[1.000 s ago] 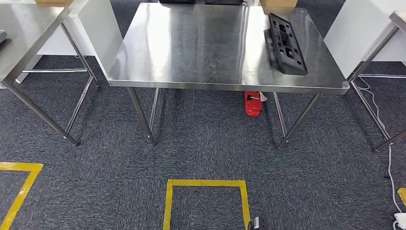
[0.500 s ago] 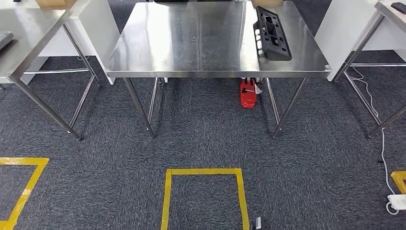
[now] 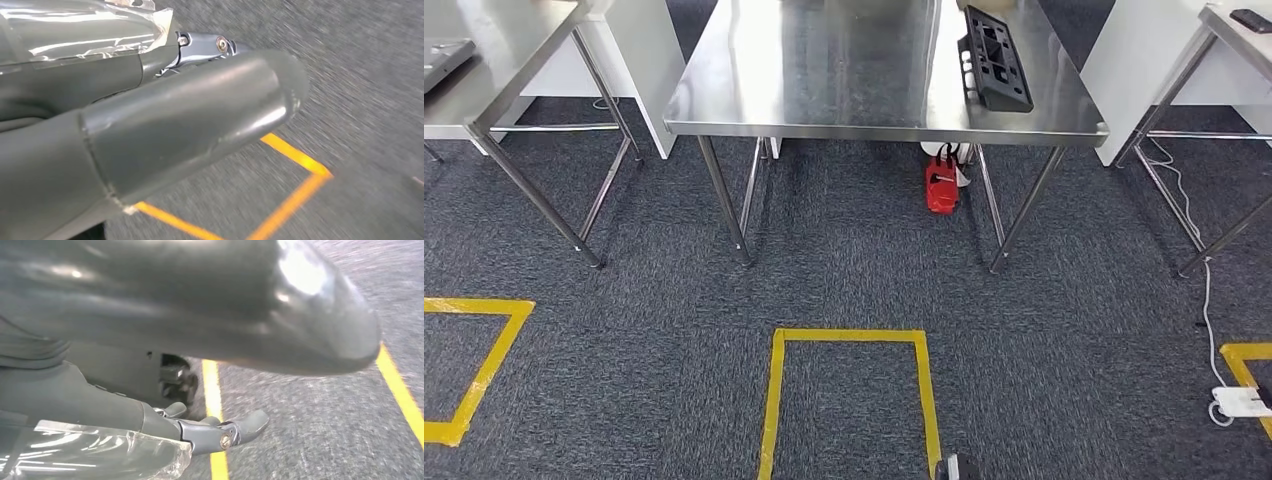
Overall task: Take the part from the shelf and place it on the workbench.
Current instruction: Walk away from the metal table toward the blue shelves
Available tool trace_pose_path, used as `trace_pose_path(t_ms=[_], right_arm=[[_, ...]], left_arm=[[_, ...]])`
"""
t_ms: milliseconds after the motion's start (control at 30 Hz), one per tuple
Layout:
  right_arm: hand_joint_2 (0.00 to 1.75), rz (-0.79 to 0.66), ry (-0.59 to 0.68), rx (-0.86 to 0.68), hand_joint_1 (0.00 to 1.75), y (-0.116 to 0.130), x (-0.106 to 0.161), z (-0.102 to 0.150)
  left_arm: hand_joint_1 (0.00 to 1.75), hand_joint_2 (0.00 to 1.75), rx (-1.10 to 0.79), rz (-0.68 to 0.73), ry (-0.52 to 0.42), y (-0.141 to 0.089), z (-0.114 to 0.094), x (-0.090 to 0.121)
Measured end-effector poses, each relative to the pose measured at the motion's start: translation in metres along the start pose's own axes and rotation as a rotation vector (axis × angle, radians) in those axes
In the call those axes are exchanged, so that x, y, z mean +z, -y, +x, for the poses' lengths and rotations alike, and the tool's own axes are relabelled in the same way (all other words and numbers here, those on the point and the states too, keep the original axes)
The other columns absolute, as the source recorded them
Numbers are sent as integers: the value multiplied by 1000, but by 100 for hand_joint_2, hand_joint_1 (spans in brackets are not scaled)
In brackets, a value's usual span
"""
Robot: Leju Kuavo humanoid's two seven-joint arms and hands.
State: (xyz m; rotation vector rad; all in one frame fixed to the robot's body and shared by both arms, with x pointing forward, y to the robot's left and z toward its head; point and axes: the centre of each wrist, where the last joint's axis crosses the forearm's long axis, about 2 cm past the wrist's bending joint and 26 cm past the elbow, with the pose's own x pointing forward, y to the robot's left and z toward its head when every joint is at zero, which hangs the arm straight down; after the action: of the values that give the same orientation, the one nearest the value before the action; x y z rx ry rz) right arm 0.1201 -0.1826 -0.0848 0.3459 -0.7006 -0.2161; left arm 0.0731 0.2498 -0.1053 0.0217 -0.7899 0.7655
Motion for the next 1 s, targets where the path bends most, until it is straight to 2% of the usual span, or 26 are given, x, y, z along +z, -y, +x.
trace_pose_path(t_ms=[133, 300, 633, 800, 1000], right_arm=[[0, 0, -8, 58, 0, 2, 0, 1], [0, -35, -52, 224, 0, -2, -5, 9], [0, 31, -104, 505, 0, -19, -13, 22], [0, 31, -96, 547, 0, -22, -15, 25], [0, -22, -47, 465, 0, -23, -15, 25]], left_arm=[[0, 0, 63, -102, -6, 13, 3, -3], [0, 0, 107, -163, -52, 28, -3, 1], [0, 0, 211, -176, -81, 17, -4, 3], [0, 0, 219, -172, -76, 17, -3, 2], [0, 0, 157, -124, -42, 20, -2, 1]])
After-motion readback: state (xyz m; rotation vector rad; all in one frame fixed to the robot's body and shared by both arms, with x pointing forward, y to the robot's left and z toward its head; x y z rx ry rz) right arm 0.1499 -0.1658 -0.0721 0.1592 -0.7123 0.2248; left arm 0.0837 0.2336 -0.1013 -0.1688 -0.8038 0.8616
